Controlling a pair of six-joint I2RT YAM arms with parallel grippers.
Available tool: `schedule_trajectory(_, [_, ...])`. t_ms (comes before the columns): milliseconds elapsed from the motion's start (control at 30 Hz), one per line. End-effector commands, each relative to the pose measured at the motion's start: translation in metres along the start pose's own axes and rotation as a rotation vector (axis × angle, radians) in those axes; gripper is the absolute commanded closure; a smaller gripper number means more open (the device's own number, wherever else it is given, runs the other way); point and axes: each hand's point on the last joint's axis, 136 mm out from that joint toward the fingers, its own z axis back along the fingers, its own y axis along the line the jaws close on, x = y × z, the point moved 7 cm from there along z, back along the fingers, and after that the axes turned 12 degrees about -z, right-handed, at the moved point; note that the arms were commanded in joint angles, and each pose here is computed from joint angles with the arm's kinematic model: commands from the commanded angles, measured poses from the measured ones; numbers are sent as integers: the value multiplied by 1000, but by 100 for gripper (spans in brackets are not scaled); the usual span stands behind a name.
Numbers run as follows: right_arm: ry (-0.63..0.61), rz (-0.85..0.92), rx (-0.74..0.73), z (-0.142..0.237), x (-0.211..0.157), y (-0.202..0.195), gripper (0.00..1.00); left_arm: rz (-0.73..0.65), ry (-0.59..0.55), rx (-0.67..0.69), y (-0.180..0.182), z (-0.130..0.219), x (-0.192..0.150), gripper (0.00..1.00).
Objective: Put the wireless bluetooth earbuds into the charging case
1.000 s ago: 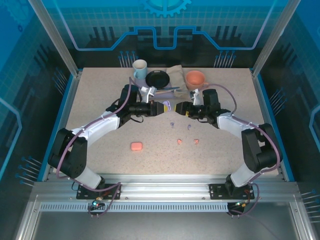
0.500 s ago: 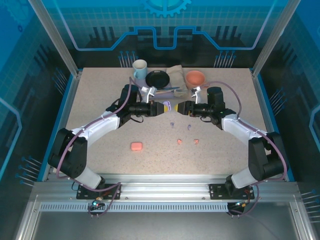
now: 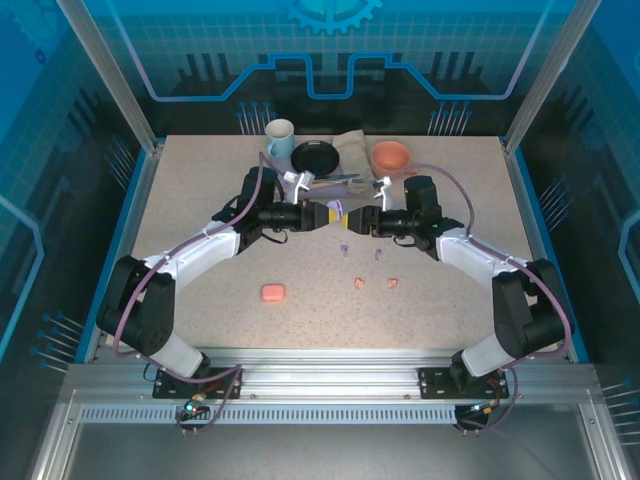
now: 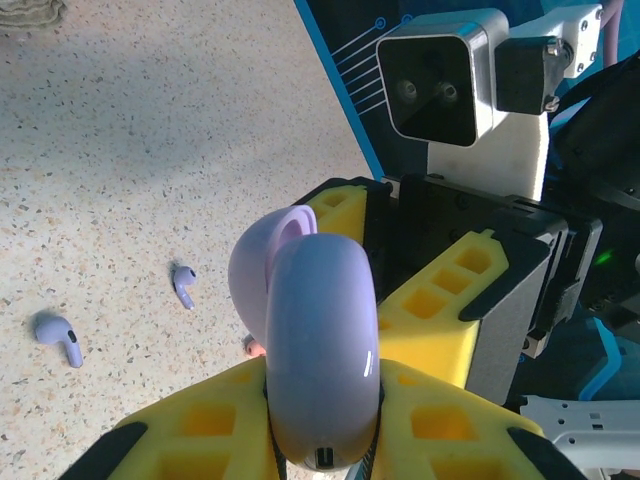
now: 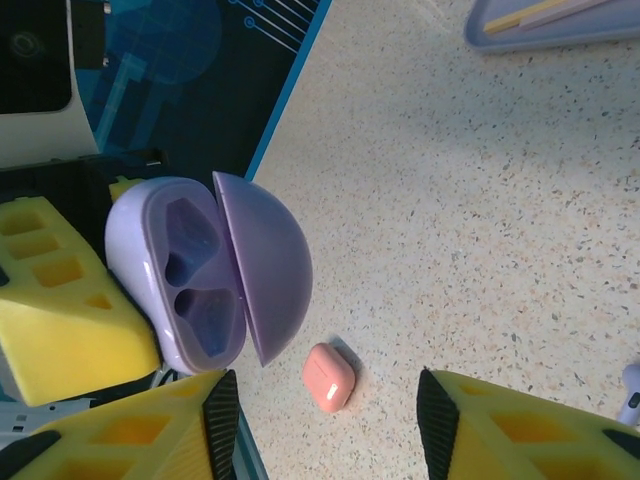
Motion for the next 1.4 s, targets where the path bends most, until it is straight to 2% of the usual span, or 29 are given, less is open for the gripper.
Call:
schedule_trajectory(0, [-4,23,18,-6,7,9,49,-32,5,-36,-6,-1,6,80])
schedule_trajectory(433, [-30,15,12,-9,18,12,56,-32,9,-49,-7,-1,5,80])
schedule_trajectory(767, [-12,8,20,-14,19,11,67,-33,10,-51,-7,-1,5,80])
schedule_trajectory(1100, [15,13,46,-18,16,15,68,-36,3,-57,-9,-3,11,80])
schedule_trajectory(1367, [28,12,61,-20,18,16,77,-38,-3,-73,-10,-4,13,81])
